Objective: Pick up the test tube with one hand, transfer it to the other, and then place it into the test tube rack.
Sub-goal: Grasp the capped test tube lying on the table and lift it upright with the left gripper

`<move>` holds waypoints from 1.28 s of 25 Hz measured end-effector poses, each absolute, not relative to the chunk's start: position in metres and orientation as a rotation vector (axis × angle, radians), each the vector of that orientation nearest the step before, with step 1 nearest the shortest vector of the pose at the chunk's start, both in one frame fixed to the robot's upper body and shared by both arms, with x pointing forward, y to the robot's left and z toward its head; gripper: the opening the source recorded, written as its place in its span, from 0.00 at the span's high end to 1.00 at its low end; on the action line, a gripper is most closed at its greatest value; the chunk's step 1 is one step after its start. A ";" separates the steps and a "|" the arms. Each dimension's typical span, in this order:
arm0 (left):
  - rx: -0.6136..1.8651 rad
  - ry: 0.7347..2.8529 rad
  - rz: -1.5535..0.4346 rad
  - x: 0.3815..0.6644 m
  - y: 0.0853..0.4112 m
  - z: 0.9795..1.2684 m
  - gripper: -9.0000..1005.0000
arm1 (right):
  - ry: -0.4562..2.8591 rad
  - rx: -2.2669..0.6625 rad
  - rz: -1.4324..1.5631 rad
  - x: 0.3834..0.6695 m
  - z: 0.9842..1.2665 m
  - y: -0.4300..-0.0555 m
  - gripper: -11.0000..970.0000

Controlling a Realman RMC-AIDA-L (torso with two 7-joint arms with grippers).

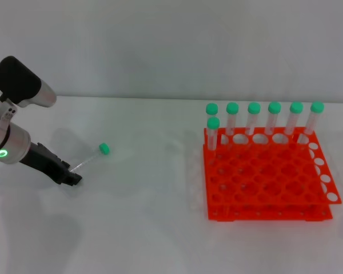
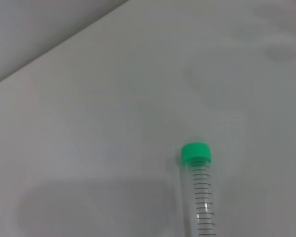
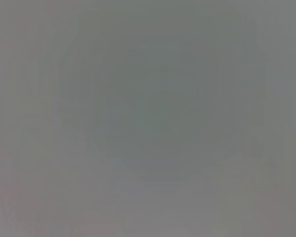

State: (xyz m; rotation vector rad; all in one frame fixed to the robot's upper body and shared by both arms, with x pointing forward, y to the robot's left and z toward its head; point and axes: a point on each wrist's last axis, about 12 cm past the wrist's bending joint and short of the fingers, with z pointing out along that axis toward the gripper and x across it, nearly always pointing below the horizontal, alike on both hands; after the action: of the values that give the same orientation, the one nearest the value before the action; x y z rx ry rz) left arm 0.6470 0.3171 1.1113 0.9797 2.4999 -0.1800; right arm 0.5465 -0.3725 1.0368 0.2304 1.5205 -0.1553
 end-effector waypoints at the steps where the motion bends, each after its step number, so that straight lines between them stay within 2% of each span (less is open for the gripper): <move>1: 0.980 2.501 -0.182 0.646 0.317 1.111 0.44 | 1.521 0.231 -0.156 0.546 1.037 -0.373 0.12; 13: 0.972 2.510 -0.187 0.644 0.318 1.108 0.58 | 1.519 0.229 -0.153 0.548 1.037 -0.372 0.12; 18: 0.969 2.510 -0.189 0.644 0.319 1.108 0.70 | 1.519 0.229 -0.153 0.548 1.038 -0.372 0.12; 24: 0.965 2.508 -0.192 0.644 0.318 1.108 0.75 | 1.518 0.228 -0.154 0.548 1.038 -0.372 0.12; 32: 0.966 2.506 -0.197 0.645 0.317 1.108 0.78 | 1.515 0.227 -0.155 0.548 1.038 -0.373 0.12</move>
State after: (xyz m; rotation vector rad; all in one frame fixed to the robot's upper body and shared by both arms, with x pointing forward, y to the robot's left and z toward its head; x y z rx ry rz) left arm 0.6446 0.3170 1.1077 0.9662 2.5060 -0.1974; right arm 0.5479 -0.3725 1.0383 0.2272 1.5152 -0.1547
